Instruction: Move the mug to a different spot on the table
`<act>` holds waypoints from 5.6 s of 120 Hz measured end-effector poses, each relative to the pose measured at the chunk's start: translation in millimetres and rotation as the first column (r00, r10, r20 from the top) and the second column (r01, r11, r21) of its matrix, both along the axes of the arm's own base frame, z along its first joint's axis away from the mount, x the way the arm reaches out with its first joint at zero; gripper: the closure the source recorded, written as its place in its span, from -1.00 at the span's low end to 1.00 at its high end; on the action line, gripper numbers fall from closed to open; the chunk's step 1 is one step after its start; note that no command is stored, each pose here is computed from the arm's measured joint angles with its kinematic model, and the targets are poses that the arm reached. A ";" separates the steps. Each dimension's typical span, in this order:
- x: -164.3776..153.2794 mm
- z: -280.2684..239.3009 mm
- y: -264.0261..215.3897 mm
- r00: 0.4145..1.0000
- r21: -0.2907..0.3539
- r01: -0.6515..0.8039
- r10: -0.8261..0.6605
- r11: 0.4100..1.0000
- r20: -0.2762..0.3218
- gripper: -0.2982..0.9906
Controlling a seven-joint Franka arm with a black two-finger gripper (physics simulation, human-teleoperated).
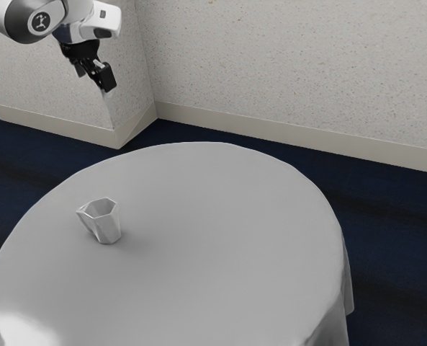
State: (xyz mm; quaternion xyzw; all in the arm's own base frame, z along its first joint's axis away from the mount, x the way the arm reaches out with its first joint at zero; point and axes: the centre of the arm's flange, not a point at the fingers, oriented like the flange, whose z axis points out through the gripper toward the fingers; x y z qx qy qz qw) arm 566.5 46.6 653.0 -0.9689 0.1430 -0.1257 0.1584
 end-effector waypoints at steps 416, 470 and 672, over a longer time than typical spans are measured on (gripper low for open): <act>-17.5 -338.6 125.8 0.582 -0.167 0.809 -0.806 0.563 0.104 0.38; -12.2 -335.8 68.6 0.504 -0.213 0.863 -0.813 0.458 0.293 0.46; -6.8 -241.8 94.1 0.515 -0.240 0.852 -0.825 0.465 0.232 -0.53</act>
